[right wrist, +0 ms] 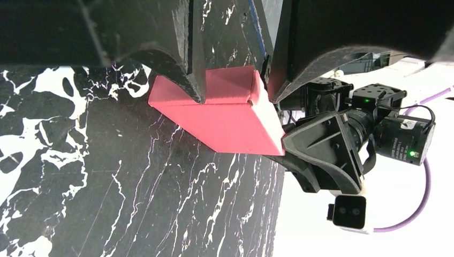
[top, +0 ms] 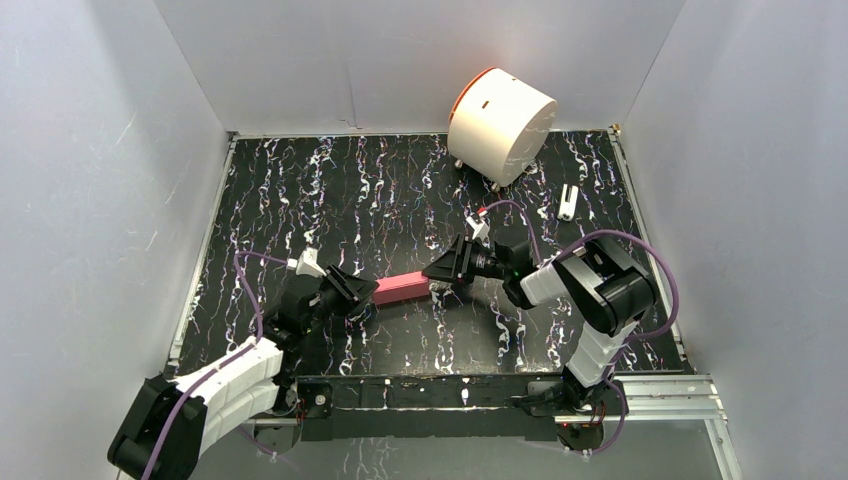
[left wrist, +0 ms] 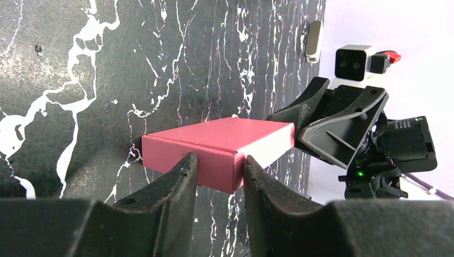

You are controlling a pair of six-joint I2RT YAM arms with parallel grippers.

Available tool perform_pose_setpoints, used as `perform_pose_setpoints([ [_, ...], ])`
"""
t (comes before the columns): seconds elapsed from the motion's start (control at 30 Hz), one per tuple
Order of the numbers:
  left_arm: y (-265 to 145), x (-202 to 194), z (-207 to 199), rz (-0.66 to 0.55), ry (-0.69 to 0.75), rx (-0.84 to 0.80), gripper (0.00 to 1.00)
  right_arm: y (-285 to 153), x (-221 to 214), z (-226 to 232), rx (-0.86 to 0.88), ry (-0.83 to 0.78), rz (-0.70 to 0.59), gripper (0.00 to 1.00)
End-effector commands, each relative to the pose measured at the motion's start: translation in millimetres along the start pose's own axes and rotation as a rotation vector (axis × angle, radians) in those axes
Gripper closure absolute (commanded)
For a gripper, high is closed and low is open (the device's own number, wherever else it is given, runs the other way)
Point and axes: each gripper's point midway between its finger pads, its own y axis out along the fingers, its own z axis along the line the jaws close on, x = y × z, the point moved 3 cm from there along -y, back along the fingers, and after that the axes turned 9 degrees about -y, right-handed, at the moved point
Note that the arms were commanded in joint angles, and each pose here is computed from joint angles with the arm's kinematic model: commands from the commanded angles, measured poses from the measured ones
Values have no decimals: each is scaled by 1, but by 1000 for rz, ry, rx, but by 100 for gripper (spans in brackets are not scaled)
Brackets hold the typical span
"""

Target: Fold the paper box

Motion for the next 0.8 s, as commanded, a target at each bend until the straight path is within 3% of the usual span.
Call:
perform_pose_setpoints([
  [0.0, -9, -16, 57, 62, 27, 213, 100, 5, 10, 2, 15, -31, -17, 49],
  [0.13, -10, -17, 61, 53, -6, 217, 100, 2, -13, -19, -18, -18, 36, 63],
  [0.43, -11, -26, 73, 54, -162, 218, 100, -16, -71, -66, -79, -69, 112, 73],
  [0.53, -13, -29, 78, 51, -212, 214, 100, -17, -73, -71, -91, -90, 99, 74],
  [0.63, -10, -24, 66, 52, -150, 192, 100, -11, -63, -63, -56, -121, 95, 71],
  [0.67, -9, -21, 59, 46, -118, 188, 97, -8, -55, -58, -45, -144, 88, 71],
  [0.77, -9, -5, 36, 8, -6, 178, 75, -2, -37, -48, -45, -195, 77, 70],
])
